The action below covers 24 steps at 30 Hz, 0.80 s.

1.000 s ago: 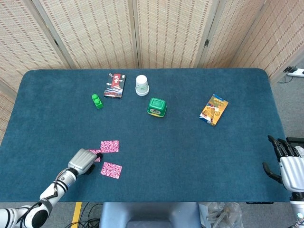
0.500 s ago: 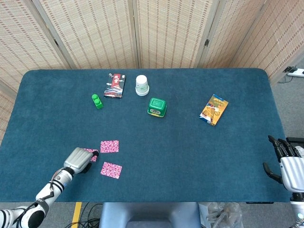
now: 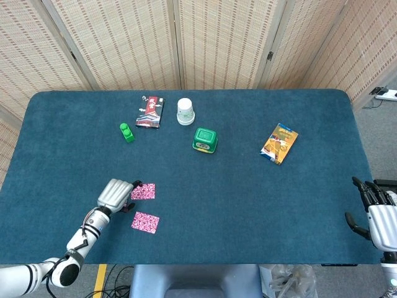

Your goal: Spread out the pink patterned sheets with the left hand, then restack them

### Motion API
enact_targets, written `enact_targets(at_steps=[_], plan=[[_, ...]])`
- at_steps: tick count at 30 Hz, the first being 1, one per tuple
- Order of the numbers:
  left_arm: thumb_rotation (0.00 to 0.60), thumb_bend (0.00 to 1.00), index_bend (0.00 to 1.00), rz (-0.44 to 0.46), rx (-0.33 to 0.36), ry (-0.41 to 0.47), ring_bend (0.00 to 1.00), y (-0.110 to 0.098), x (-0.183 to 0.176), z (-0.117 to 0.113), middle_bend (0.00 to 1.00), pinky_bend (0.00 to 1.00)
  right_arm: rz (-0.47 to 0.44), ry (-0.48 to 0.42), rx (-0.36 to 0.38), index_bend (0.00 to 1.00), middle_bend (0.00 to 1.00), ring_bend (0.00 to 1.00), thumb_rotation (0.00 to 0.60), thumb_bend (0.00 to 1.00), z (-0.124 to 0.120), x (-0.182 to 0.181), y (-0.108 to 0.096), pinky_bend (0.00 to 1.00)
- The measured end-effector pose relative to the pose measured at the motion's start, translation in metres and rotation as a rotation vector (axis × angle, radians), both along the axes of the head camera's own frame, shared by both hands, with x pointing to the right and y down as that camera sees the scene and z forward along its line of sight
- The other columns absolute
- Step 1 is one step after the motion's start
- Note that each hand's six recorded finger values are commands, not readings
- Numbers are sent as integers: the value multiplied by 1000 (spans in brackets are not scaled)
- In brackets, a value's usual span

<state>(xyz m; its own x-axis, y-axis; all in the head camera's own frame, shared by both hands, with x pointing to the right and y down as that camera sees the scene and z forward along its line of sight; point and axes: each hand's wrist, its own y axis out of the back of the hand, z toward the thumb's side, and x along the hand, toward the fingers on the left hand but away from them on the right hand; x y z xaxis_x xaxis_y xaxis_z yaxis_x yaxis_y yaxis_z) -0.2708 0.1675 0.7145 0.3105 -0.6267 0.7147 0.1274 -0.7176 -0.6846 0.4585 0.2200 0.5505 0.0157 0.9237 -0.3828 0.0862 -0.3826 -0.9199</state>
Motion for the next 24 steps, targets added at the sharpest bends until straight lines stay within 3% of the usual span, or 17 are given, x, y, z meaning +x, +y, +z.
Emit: enact_targets(at_steps=[10,24], plan=[[600,323,312,-43,-18,-63,932,-4,10,22,969,1000,4,-2,-4,58,220,132,600,385,2,3,0,194],[600,324,313,-67,-28,-78,932,-4,16,32,969,1000,8,-2,-6,58,220,131,600,385,3,5,-2,194]])
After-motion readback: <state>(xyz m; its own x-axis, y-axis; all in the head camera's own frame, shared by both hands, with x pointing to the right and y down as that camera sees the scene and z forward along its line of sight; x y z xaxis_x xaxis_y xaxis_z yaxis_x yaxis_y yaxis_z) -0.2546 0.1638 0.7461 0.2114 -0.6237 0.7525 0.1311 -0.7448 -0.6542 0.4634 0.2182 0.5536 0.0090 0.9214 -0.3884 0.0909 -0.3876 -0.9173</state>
